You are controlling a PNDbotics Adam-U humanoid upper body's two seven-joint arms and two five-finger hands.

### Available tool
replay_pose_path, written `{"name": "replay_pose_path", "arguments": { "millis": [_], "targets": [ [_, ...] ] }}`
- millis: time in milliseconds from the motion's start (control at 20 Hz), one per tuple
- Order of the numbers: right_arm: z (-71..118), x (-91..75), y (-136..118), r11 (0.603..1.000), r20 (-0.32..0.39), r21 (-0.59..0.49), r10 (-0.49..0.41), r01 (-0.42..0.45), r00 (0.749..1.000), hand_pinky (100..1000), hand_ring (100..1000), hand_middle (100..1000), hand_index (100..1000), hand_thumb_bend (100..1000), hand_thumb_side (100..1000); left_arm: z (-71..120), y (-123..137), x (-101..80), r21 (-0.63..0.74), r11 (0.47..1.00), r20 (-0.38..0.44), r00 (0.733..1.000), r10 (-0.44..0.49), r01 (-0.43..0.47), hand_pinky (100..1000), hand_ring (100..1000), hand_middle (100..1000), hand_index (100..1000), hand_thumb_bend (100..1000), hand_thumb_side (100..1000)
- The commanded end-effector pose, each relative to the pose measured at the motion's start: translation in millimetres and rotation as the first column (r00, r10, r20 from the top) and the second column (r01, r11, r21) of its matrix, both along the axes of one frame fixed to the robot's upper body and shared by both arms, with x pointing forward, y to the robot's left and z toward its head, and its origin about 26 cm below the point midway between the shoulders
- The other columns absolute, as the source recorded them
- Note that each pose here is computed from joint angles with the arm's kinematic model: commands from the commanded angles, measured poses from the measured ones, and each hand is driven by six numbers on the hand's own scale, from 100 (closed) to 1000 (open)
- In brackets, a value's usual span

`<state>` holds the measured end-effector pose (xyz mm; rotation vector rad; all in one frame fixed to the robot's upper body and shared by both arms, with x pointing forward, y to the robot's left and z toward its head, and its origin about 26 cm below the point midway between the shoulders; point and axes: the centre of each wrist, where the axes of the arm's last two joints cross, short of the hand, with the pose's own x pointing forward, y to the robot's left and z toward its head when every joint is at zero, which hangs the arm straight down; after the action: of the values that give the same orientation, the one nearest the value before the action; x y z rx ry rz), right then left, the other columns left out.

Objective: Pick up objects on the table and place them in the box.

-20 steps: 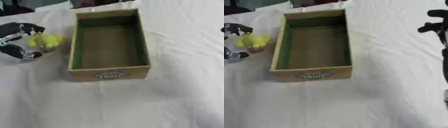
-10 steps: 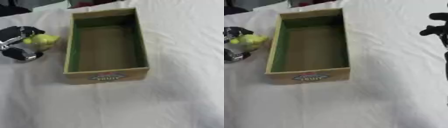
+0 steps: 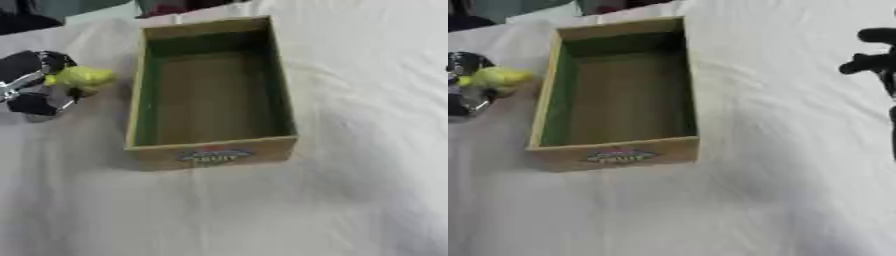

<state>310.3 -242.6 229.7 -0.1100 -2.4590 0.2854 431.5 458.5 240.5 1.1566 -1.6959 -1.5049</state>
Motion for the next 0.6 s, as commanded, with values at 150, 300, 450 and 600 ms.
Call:
{"name": "replay_pose_path", "arguments": {
  "millis": [150, 300, 450, 600],
  "targets": [
    [7.2, -3.6, -1.8, 1.000, 0.025, -0.011, -0.001, 0.001, 1.000, 830, 599, 735, 950, 100, 720, 16.0, 6.8, -4.4, 0.020, 1.000, 0.065, 0.998, 0.022, -0.023, 492, 695, 625, 684, 212, 435],
    [6.7, -3.6, -1.5, 1.000, 0.022, -0.009, -0.001, 0.001, 1.000, 829, 599, 735, 950, 100, 719, 13.1, 2.7, -1.8, 0.029, 0.999, 0.068, 0.998, 0.018, -0.020, 441, 631, 561, 647, 139, 379],
    [6.5, -3.6, -1.2, 1.000, 0.021, -0.008, 0.000, 0.000, 1.000, 830, 600, 735, 950, 100, 720, 11.6, 0.6, -0.2, 0.021, 1.000, 0.075, 0.997, 0.020, -0.022, 399, 575, 502, 619, 100, 370],
    [5.9, -3.7, -0.9, 1.000, 0.017, -0.008, 0.002, -0.002, 1.000, 830, 600, 735, 951, 100, 719, 11.8, -1.6, 0.8, 0.000, 1.000, 0.094, 0.995, 0.024, -0.025, 357, 537, 459, 586, 100, 363]
  ]
}}
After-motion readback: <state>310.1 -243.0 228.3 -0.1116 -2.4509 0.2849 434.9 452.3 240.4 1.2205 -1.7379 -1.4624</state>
